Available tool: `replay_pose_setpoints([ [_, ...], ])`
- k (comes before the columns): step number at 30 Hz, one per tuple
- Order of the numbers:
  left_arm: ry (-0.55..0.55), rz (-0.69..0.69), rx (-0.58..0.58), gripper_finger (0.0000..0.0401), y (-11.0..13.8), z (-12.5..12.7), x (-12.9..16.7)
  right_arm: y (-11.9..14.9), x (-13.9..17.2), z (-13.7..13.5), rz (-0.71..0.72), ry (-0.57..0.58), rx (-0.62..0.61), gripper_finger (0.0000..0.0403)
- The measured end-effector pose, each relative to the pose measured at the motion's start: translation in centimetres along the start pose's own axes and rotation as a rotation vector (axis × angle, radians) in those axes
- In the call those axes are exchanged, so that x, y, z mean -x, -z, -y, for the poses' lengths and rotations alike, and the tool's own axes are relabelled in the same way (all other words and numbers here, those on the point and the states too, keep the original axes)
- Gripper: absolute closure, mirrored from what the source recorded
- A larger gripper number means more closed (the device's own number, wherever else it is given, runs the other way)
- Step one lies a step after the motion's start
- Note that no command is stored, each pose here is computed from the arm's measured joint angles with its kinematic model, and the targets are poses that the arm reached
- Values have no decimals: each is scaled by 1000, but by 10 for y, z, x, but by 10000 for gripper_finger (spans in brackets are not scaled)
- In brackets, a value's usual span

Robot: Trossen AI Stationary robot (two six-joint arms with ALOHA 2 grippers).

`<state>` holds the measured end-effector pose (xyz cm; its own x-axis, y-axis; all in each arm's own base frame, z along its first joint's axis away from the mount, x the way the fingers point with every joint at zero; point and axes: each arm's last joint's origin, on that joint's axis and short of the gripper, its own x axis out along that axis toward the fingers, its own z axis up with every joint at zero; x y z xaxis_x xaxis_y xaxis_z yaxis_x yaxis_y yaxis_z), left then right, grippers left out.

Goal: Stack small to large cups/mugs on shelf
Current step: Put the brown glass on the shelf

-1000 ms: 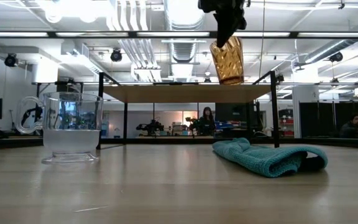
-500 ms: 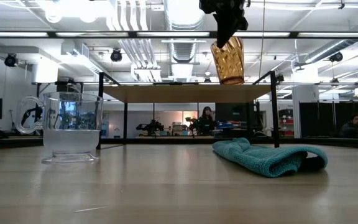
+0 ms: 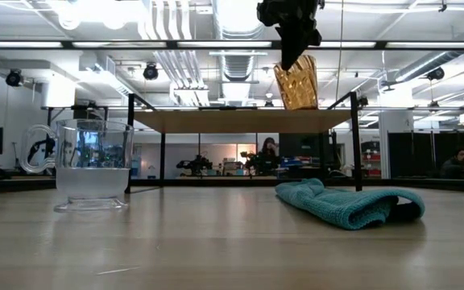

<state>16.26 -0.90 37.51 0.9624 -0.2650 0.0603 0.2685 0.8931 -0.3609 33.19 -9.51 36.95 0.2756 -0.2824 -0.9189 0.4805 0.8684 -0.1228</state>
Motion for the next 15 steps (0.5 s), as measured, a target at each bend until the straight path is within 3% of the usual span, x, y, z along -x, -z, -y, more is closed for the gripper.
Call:
replay_pose_setpoints([
  [15,-1,-1,0,315,0,0,0,0,-6,-2,2,-34,3,390],
])
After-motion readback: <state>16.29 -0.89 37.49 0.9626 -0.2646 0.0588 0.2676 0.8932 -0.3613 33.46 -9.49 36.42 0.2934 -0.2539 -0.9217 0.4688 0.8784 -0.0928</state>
